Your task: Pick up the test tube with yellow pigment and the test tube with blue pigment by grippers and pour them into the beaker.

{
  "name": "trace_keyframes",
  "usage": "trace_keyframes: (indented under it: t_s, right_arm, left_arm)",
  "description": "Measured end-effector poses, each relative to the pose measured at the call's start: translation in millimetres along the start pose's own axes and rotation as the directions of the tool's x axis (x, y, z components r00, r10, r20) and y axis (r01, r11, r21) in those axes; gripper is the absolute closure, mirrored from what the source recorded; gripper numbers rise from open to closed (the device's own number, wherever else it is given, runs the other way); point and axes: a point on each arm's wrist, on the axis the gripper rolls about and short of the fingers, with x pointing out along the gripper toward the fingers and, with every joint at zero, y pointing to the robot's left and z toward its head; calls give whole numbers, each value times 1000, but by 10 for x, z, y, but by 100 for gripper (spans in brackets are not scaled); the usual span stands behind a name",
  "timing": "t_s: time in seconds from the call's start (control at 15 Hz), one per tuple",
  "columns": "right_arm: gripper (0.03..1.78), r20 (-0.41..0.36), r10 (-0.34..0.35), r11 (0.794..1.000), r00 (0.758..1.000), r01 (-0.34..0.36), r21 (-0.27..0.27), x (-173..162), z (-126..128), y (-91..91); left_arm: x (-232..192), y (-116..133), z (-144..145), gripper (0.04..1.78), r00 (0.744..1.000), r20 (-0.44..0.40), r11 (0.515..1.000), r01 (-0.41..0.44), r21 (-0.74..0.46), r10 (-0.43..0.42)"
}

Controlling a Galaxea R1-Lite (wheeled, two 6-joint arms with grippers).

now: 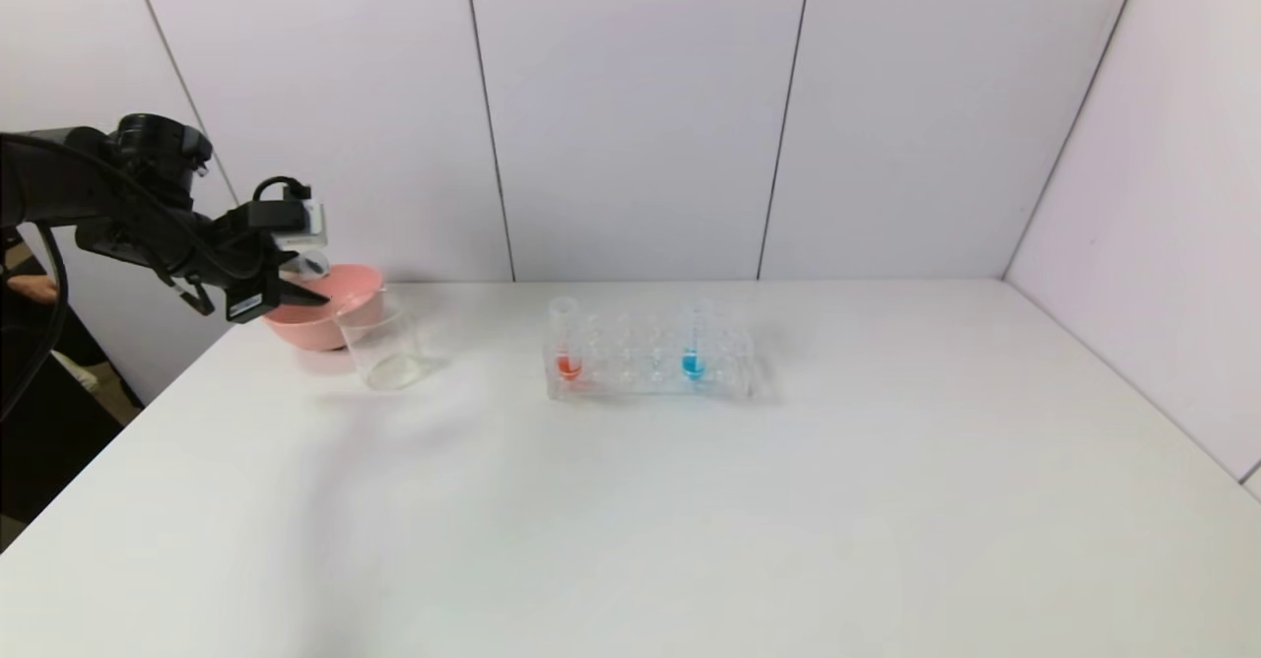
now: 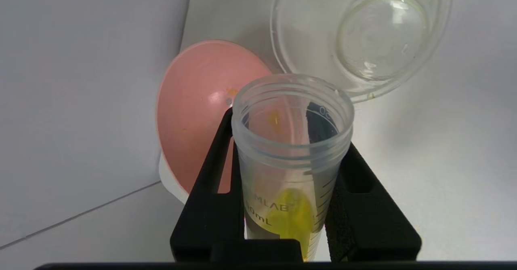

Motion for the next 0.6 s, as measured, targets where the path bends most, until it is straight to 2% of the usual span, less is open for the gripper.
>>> trace_keyframes:
  t_s: [0.33,0.6]
  right_arm:
    - [10,0,-1,1000,1000,1,0,0,0,0]
    - [10,0,-1,1000,1000,1,0,0,0,0]
  left_arm:
    - [-60,30,24,128,999,-41,999,-23,35,24]
    - [-76,35,36,128,999,-39,997,-24,75,27]
